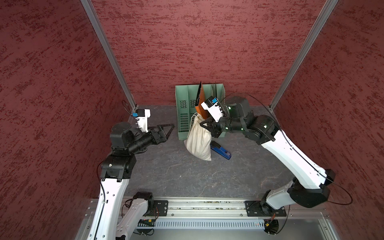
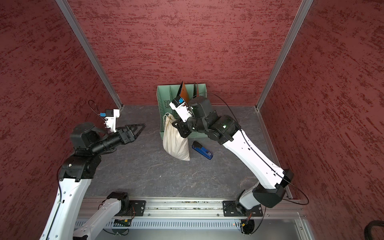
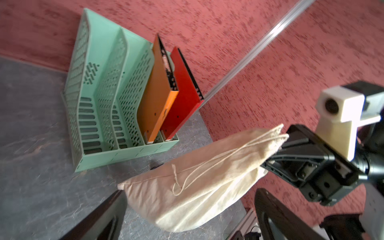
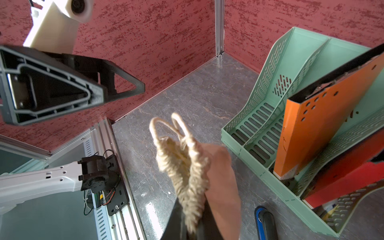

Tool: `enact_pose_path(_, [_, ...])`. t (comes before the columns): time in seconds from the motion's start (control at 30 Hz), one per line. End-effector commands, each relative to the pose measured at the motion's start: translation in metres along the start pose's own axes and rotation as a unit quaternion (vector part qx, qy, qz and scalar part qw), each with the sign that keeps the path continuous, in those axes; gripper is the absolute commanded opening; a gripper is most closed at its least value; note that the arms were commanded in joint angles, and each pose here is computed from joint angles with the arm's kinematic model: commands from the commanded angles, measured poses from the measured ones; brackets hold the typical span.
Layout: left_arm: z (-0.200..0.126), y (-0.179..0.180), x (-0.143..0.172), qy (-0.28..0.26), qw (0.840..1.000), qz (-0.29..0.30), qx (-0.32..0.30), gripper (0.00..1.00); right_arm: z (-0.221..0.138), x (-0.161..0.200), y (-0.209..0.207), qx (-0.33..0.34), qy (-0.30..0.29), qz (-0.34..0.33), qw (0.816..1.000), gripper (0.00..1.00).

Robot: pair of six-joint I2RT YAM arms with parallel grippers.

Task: Close the soil bag
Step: Pick up the soil bag from the center of the board, then place the soil bag at the center of the board.

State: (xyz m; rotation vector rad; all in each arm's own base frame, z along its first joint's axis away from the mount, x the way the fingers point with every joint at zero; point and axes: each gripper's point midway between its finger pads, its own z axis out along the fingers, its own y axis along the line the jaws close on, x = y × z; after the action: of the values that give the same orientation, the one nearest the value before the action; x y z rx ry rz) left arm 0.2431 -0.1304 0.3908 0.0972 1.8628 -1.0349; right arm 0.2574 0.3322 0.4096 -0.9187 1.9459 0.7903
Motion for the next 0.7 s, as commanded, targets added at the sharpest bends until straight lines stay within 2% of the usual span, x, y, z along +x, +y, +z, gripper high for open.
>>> enact_pose_path(0.0, [0.009,-0.028,-0.007,-0.011,0.993,0.1,0.061,1.0,-0.033,-0.038,0.019,-0.029,-0.071,-0.009,0.997,0.0])
enact_pose_path(0.2, [0.031,-0.039,0.004,0.02,0.984,0.142,0.104,1.0,-0.038,-0.042,0.024,-0.04,-0.076,-0.012,0.996,0.0])
enact_pose_path(0.43, [0.048,-0.04,0.014,0.052,0.978,0.158,0.13,1.0,-0.057,-0.049,0.035,-0.058,-0.096,-0.021,0.993,0.0])
enact_pose_path(0.67, [0.057,-0.06,0.024,0.078,0.965,0.177,0.179,1.0,-0.061,-0.052,0.036,-0.06,-0.103,-0.02,0.993,0.0])
